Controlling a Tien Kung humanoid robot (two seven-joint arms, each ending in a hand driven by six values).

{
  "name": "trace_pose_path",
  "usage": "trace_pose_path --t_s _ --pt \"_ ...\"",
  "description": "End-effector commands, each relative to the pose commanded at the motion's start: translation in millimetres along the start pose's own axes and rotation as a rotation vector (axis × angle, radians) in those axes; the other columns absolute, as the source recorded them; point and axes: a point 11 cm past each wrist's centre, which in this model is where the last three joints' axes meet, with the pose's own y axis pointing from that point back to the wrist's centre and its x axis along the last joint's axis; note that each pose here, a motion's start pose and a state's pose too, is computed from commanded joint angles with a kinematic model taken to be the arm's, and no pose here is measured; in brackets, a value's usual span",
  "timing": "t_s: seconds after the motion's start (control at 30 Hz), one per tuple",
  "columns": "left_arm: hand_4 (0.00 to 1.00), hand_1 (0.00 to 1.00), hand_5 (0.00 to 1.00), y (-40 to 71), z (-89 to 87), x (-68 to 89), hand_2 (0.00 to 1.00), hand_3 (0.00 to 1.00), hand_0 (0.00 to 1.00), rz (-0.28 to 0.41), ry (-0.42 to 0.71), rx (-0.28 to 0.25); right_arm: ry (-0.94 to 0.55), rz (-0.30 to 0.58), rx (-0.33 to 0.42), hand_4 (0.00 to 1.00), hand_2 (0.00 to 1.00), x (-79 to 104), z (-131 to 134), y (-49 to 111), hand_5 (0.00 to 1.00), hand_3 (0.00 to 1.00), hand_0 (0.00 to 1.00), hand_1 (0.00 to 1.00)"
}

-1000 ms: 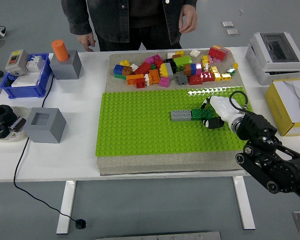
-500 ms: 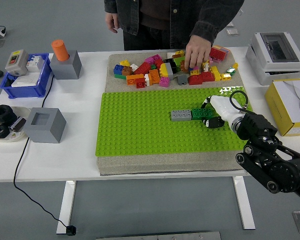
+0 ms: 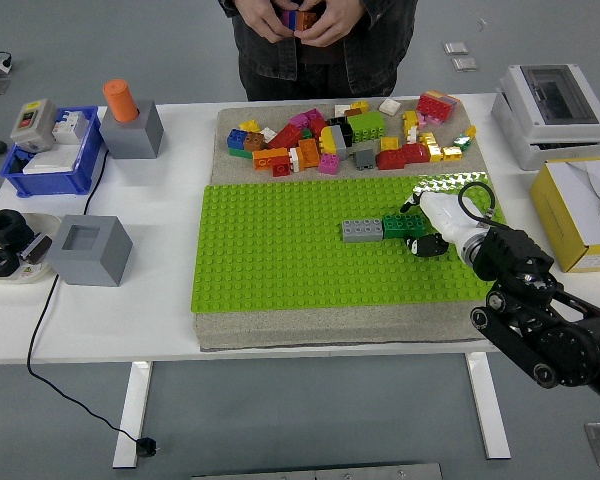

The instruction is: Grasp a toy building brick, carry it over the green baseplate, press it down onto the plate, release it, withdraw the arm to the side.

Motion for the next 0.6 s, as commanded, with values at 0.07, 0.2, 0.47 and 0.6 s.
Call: trace_pose_path --t_s 0.07,0.2,0.47,0.6 --pt "0.711 0.642 0.199 0.0 -0.3 0.2 0.642 0.662 0.656 0.0 0.001 0.0 0.0 0.001 0.0 0.65 0.847 0.1 0 0.1 0.136 0.69 0.781 0.8" --pt "0.711 0.641 0.198 0.0 -0.4 0.3 0.639 0.657 0.656 0.0 0.0 0.0 0.001 0.002 0.002 0.656 0.85 0.0 -1 0.3 0.134 0.698 0.781 0.801" --pt "0.711 0.641 0.195 -0.1 -1.0 -0.2 0.637 0.655 0.656 -0.001 0.0 0.001 -0.024 0.015 0.033 0.669 0.852 7.6 -8 6.7 0.128 0.701 0.781 0.801" --pt "0.712 0.641 0.192 -0.2 -1.7 -0.3 0.636 0.654 0.656 -0.002 0.0 0.002 -0.048 0.017 0.06 0.766 0.863 14.0 -12 13.6 0.162 0.747 0.787 0.803"
